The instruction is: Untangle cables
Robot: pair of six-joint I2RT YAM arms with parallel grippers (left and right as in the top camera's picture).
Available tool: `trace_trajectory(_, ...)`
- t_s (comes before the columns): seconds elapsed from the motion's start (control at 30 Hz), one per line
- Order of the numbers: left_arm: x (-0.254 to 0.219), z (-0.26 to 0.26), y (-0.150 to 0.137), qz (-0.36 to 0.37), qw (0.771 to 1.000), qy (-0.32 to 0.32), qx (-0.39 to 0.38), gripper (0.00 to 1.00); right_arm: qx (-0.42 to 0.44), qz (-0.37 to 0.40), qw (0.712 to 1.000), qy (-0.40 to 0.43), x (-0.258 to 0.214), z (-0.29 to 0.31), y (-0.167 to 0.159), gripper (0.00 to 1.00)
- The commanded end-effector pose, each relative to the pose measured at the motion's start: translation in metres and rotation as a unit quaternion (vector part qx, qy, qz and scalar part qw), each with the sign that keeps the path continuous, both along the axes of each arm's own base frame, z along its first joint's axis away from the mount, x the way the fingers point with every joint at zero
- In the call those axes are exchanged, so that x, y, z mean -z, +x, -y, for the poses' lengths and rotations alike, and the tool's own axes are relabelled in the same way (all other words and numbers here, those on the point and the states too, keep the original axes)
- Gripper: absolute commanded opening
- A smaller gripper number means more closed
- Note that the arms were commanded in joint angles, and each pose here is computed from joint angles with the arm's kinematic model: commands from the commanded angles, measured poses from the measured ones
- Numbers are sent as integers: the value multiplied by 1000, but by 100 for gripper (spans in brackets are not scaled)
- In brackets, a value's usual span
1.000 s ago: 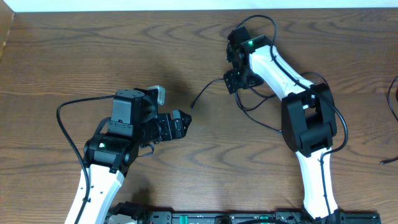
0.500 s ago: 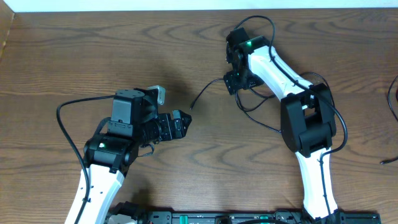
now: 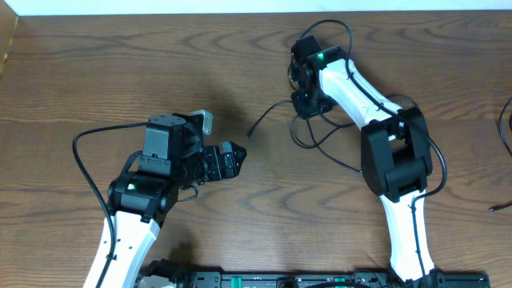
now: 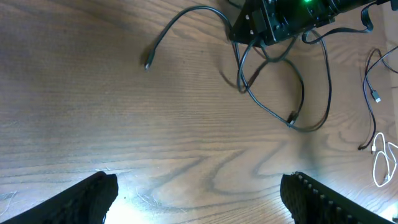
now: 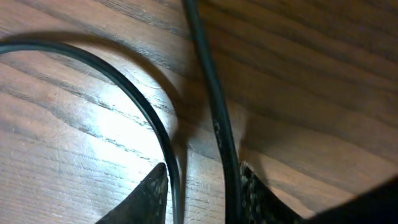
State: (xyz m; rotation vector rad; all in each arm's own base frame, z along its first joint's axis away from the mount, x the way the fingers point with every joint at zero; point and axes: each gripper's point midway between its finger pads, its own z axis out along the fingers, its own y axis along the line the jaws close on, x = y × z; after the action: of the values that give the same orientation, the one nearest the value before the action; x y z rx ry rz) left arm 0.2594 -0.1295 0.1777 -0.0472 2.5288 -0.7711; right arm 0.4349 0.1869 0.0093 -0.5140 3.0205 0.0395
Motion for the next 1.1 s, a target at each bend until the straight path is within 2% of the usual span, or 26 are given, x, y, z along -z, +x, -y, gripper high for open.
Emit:
trace_trajectory(0.0, -2, 0, 1, 6, 1000, 5, 5, 89, -4, -17, 1000, -8, 14, 1, -6, 29)
trace_trajectory(0.73, -2, 0, 0, 6, 1000, 5, 5, 89, -2, -26, 1000, -3, 23, 1, -13, 29)
trace_trajectory(0.77, -2, 0, 0, 6, 1000, 5, 5, 89, -2, -26, 1000, -3, 23, 1, -13, 27)
trace_trajectory(0.87, -2, 0, 0, 6, 1000, 5, 5, 89, -1, -25, 1000, -5, 23, 1, -12, 1)
trace_trajectory(1.07, -2, 0, 0, 6, 1000, 5, 5, 89, 27, -18, 999, -9, 18, 5, -7, 1)
